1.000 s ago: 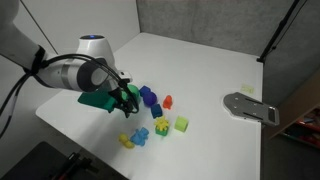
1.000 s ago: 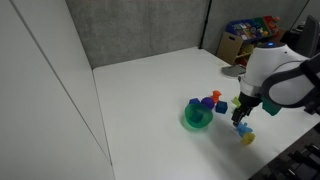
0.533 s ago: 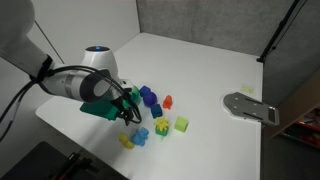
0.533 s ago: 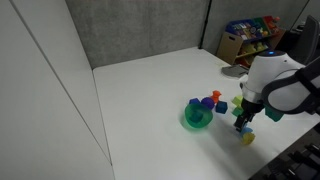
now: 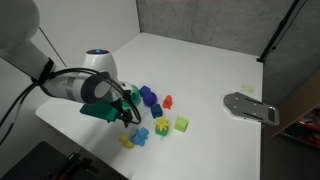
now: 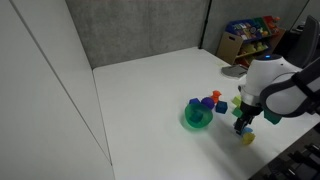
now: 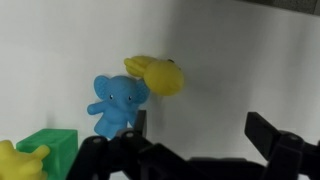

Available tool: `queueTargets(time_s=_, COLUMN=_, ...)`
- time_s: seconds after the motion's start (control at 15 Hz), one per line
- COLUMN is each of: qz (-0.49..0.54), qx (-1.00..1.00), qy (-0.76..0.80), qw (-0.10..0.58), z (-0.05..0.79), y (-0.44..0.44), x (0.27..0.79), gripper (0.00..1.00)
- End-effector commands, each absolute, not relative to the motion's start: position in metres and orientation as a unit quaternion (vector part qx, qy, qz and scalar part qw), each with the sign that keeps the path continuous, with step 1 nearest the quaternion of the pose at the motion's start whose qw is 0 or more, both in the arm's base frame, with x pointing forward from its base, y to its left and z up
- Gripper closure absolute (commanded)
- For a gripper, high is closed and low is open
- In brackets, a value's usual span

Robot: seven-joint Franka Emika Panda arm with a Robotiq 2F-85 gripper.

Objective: Place the yellow bear toy next to the orange one

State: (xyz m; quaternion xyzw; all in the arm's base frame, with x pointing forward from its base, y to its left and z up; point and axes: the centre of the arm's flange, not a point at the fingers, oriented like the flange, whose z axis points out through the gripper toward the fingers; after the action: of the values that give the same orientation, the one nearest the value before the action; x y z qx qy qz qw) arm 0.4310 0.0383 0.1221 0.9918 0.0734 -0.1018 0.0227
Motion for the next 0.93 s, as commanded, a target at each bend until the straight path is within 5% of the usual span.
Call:
queueTargets(time_s=0.0, qz=-0.118, qx=0.989, qy=0.073, qw=0.044, z=0.103, y=0.038, x=0.441, gripper=0.0)
queueTargets(time_s=0.87, qz=-0.183, qx=0.976, qy=0.091, qw=0.074, z=0.062, y=0.028, x=0.445, gripper=0.0)
